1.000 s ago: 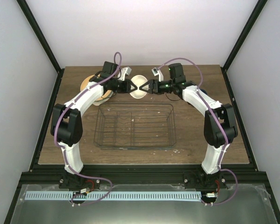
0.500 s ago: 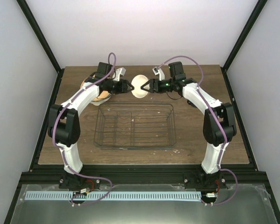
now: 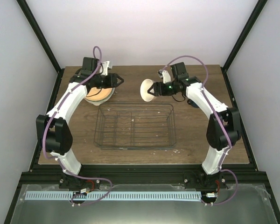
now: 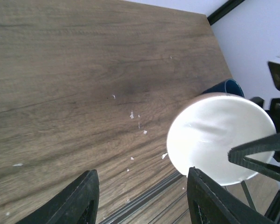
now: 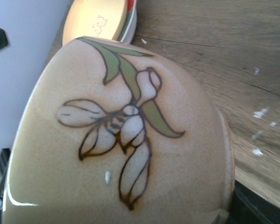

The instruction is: Load the mixed dishes into the dish rack

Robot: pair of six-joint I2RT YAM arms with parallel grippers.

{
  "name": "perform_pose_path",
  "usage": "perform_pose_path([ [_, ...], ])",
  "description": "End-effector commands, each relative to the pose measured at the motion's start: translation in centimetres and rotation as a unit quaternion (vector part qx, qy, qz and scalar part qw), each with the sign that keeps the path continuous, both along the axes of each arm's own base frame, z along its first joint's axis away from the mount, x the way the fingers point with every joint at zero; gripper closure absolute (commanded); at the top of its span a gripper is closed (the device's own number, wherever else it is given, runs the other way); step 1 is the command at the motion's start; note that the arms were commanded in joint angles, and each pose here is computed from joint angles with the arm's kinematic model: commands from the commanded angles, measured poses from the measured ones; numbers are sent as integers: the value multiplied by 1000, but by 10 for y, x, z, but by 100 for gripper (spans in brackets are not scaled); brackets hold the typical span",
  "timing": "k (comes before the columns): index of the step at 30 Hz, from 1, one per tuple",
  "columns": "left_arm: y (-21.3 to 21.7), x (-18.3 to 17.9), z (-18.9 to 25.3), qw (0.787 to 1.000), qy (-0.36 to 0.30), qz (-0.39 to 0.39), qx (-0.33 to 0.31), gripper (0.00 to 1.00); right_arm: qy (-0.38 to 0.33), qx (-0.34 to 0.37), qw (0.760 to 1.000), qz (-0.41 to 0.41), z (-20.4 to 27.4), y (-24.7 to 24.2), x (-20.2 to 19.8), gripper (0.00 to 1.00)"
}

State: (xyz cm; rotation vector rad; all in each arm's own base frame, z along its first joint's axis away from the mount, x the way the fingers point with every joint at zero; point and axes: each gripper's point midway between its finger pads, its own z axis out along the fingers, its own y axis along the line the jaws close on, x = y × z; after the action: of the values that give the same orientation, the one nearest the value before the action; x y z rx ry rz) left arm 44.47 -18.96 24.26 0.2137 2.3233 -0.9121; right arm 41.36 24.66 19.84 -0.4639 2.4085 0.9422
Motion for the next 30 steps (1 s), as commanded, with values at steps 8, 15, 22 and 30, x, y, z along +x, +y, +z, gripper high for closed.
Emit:
perform_pose_path([
  [8,35,3,12,995,-15,68,70,47,-140,-122,983,4,84,24,-58,76],
  [15,37,-5,9,995,-13,69,73,47,-139,-250,958,-16,60,23,-96,76],
  [22,30,-19,3,997,-4,52,49,47,-120,-365,921,-57,25,13,-121,76],
  [30,31,-24,1,998,-5,53,47,47,-61,-500,858,-96,-33,-22,-137,76],
])
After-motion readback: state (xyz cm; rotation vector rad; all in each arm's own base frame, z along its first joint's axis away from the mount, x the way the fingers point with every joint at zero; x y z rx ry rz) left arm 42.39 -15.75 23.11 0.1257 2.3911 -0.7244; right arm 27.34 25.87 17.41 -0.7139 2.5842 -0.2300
